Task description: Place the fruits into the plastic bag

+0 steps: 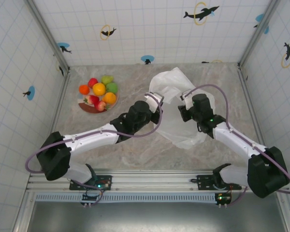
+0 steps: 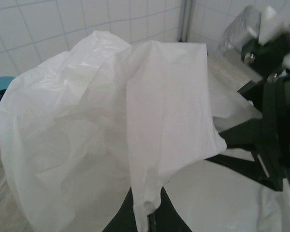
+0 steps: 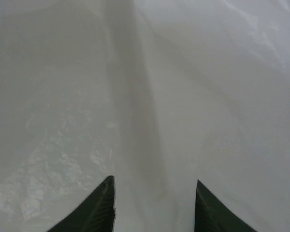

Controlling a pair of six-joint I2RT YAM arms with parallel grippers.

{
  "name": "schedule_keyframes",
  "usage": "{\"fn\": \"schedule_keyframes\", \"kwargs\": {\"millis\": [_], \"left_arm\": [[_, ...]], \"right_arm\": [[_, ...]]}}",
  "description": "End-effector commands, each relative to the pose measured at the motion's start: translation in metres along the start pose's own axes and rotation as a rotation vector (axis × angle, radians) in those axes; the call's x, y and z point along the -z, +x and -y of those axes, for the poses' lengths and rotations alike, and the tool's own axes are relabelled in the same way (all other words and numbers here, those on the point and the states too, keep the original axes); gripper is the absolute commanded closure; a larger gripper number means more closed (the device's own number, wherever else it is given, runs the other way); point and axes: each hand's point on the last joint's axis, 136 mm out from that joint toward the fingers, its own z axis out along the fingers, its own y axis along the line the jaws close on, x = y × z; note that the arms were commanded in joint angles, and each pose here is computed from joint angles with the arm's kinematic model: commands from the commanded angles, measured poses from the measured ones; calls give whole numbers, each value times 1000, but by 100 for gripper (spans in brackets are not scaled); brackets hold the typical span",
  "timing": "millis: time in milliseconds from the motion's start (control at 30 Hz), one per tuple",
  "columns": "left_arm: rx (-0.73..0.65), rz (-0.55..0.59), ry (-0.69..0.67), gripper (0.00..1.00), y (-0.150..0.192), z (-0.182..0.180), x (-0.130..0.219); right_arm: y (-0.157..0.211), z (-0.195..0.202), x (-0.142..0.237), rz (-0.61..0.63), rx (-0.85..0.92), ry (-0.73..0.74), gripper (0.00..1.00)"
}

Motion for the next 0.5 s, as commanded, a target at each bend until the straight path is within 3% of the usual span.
{"fn": "schedule_keyframes", "kwargs": {"millis": [0, 100, 267, 400, 467], "left_arm": [[77, -45, 114, 100, 12, 10, 6], [104, -40, 134, 100, 11, 7, 8], [172, -39, 67, 100, 15, -18, 6], [289, -47, -108, 72, 30, -58, 4], [321, -61, -97, 49, 40, -60, 3]], "right_arm": [[-17, 19, 7, 103, 76, 143, 51], [-13, 21, 4, 98, 81, 162, 57], [-20, 15, -1, 83, 34, 124, 97], [-29, 6, -5, 64, -143, 52, 100], [-32, 4, -7, 43, -253, 10, 100]]}}
